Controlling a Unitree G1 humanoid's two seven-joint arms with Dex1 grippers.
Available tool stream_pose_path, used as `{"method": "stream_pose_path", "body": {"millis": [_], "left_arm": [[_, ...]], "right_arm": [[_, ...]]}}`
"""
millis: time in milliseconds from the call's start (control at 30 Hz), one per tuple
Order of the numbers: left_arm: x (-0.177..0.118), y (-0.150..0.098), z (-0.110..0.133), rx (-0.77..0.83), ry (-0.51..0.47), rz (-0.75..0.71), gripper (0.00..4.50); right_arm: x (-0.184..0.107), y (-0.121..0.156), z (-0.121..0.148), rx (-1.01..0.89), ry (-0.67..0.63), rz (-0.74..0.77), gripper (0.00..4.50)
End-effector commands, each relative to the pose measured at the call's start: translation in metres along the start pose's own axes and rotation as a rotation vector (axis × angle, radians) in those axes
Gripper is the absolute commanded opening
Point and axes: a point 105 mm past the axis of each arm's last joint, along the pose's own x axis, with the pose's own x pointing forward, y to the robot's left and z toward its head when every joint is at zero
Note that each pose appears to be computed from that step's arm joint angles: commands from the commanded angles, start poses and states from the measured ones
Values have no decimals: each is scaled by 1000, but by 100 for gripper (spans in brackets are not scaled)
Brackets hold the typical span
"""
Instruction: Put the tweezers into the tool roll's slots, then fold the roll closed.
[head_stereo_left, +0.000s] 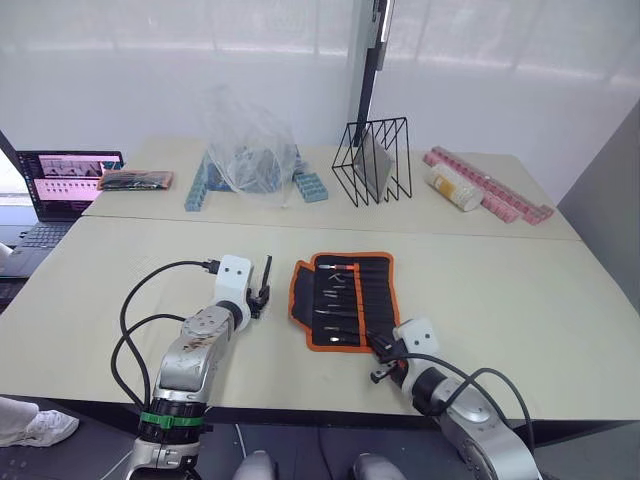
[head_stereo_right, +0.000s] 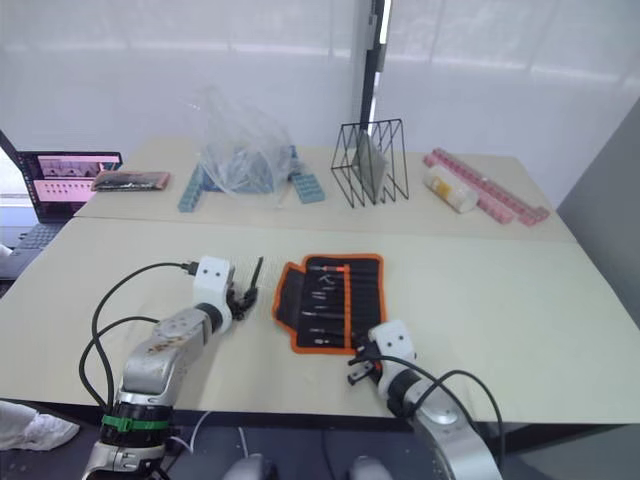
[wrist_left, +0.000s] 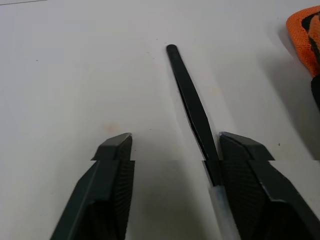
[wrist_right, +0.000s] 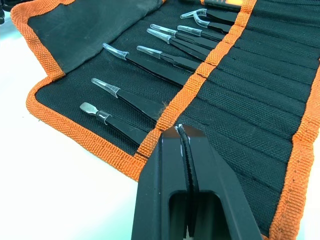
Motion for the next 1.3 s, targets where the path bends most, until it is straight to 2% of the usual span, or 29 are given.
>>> {"method": "stream_pose_path", "body": {"millis": [33,167,433,567,700,833,967,1133,1200,1300], "left_arm": [[5,-12,-7,-1,27,-47,137],[6,-10,-6,-6,19,-47,4],[1,7,0,9,-14,-13,1],[-5,18,15,44,-72,-1,1],[-20,30,47,168,-157,-58,1],[-39,25,83,264,-245,-220,1],[-55,0,104,303,-268,-451,1],[-68,-41,97,438,-179,-748,1],[-72,-56,88,492,-115,-871,1],[-70,-62,69,647,6,-932,1]], "right_arm": [[-4,-4,-47,51,193,-39,0],[-5,-3,-48,50,194,-41,0],[-4,-2,-48,50,194,-38,0],[-4,-2,-47,48,194,-34,0],[-4,-2,-48,46,195,-33,0],[-4,-3,-49,47,200,-32,0],[-4,-2,-49,48,202,-31,0],[-4,-1,-50,51,204,-29,0],[-4,0,-50,49,206,-26,0],[-5,0,-50,48,207,-26,0]]}}
